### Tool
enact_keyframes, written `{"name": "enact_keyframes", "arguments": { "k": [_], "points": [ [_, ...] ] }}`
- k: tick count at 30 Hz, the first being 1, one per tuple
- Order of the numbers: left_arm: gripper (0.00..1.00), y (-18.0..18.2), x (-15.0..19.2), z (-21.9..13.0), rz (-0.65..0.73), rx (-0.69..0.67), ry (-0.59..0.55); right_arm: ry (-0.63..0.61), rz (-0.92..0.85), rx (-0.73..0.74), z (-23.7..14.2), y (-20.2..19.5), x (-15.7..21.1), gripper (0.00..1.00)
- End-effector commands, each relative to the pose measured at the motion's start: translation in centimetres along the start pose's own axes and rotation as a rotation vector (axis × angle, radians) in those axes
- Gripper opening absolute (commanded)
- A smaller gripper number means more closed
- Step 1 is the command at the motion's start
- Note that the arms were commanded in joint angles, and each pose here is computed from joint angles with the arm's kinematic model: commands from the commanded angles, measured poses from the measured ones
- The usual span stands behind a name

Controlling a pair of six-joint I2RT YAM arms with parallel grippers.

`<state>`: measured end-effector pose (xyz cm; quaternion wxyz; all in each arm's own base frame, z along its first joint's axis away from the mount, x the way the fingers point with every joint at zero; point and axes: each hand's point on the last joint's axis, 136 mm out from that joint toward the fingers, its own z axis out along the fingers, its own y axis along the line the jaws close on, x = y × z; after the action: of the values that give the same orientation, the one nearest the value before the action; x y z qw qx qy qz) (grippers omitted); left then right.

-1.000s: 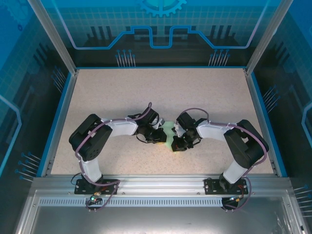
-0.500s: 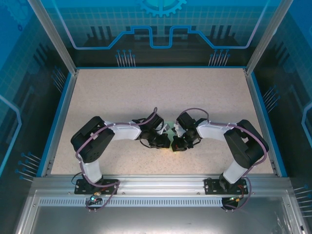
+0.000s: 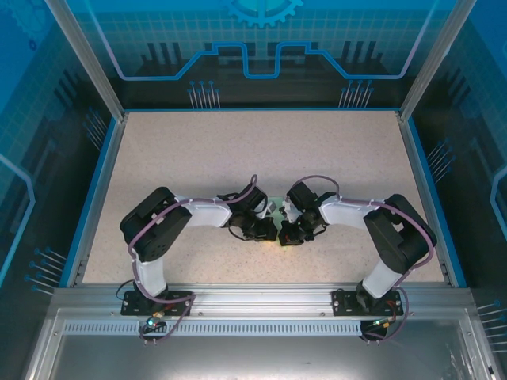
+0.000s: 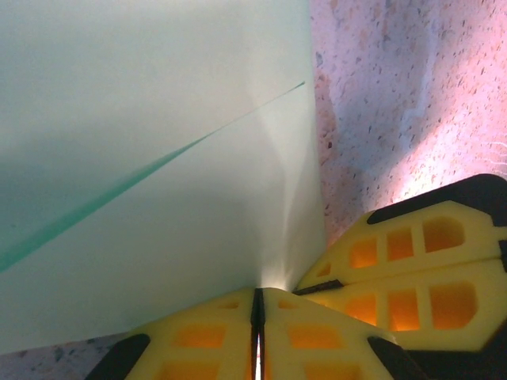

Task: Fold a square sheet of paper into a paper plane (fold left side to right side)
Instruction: Third fold the triangle at the center of the table.

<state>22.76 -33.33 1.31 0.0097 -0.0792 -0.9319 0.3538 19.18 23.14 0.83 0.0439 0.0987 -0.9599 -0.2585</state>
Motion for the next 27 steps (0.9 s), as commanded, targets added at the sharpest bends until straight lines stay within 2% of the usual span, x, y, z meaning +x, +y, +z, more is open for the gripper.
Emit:
{"name": "enact_keyframes", "arguments": {
  "k": [1,21,27],
  "points": [
    [0.1,2.4,-0.3,0.3,0.009,-0.115,-0.014,0.082,0.049,0.184,1.1,-4.4,2.6,0.0],
    [0.09,10.5,-4.1,-6.0,-0.051,-0.265,-0.102,0.102,0.051,0.194,1.0,-4.9,3.8,0.0],
    [0.09,10.8,-5.1,-7.3,-0.054,-0.26,-0.128,0.083,0.039,0.161,0.8,-4.2,3.4,0.0]
  ]
}}
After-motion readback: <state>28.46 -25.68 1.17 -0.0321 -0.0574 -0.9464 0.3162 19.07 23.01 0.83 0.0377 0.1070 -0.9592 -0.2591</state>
